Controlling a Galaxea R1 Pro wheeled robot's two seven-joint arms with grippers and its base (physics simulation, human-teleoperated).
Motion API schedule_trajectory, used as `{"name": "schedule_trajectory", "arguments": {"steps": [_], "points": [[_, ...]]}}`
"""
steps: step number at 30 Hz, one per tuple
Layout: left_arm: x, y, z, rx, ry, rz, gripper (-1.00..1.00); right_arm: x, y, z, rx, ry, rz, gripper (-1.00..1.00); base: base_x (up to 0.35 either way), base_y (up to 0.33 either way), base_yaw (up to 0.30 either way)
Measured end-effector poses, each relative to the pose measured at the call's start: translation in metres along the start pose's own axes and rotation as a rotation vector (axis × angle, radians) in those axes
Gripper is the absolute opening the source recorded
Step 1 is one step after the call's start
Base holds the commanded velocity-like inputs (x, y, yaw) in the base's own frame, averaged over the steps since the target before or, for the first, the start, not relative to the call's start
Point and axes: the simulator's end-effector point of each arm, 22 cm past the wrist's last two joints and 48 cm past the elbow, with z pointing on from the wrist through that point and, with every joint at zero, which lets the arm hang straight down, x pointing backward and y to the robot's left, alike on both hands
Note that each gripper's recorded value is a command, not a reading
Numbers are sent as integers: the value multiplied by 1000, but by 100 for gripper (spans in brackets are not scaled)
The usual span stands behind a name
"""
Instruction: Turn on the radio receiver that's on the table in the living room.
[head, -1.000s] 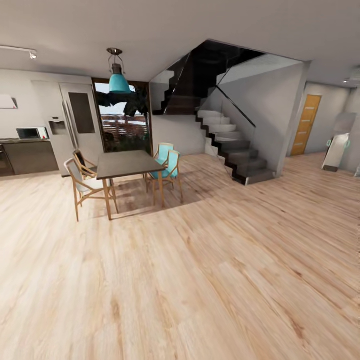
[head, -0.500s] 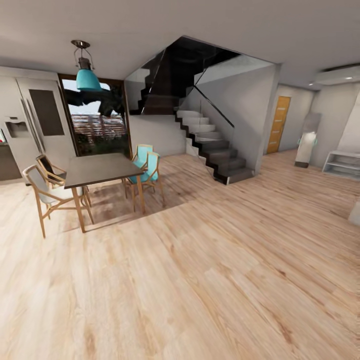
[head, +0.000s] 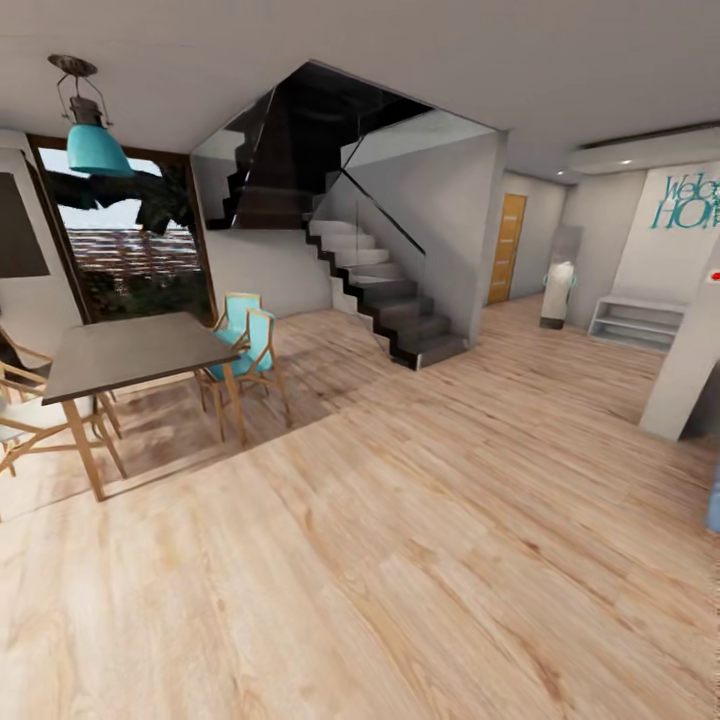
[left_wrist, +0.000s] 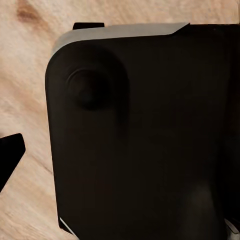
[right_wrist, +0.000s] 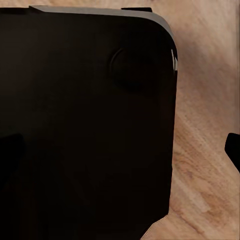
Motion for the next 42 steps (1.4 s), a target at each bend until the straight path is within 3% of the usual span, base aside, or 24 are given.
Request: {"name": "schedule_trajectory", "arguments": {"steps": [42], "points": [[0,0,0,0,-1,0,100,0,0,0,0,0,0,100,323,0,-256]]}}
